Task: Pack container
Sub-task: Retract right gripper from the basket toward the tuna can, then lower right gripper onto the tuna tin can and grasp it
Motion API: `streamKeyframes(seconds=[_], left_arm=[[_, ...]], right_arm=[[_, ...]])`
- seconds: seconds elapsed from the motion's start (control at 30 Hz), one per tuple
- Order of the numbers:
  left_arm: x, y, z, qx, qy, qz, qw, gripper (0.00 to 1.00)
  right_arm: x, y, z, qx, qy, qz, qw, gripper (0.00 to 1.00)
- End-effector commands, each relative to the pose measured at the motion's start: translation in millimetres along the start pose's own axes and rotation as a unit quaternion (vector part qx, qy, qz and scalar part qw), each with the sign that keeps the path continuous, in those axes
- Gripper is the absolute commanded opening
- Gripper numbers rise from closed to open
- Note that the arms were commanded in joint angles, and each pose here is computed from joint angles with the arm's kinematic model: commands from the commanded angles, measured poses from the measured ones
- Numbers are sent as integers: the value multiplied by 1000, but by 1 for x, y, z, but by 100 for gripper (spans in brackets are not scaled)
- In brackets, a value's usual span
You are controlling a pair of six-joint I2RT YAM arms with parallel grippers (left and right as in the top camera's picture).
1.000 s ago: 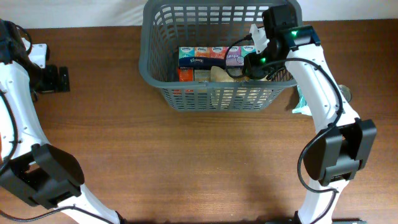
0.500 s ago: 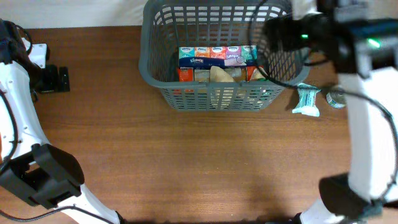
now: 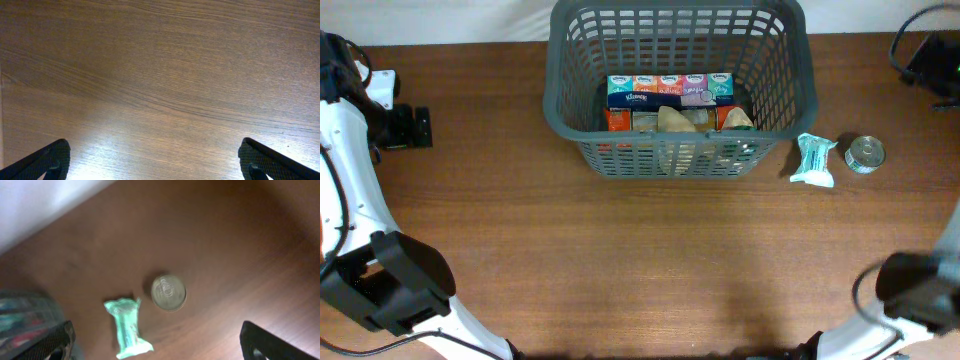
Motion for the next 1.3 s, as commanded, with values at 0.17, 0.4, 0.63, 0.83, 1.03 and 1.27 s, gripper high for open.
streamKeyframes(seconds=[0.17,0.4,0.63,0.83,1.03,1.27], left_arm=[[0,1,0,-8,5,-2,1000,99],[0,1,0,-8,5,-2,1000,99],[0,1,0,-9,5,-2,1000,99],[0,1,0,-8,5,-2,1000,99],[0,1,0,-8,5,-2,1000,99],[0,1,0,-9,5,-2,1000,99]], right_arm=[[142,32,-6,40,38,142,988,99],[207,49,-17,38,72,179,980,99],[239,63,-23,33,84,205,974,99],[249,62,-28,27,88,198,976,98],[253,68,-30,15,85,217,972,99],[233,52,-19,7,50,198,979,100]])
Point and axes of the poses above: each gripper's point midway between its finger pads, its own x axis out along the fingers, its own z axis along the line the jaws close on, y = z × x, the point moved 8 cm from there along -x, back along the fingers, and after that the axes turned 14 degrees about x, right-handed, at the moved point
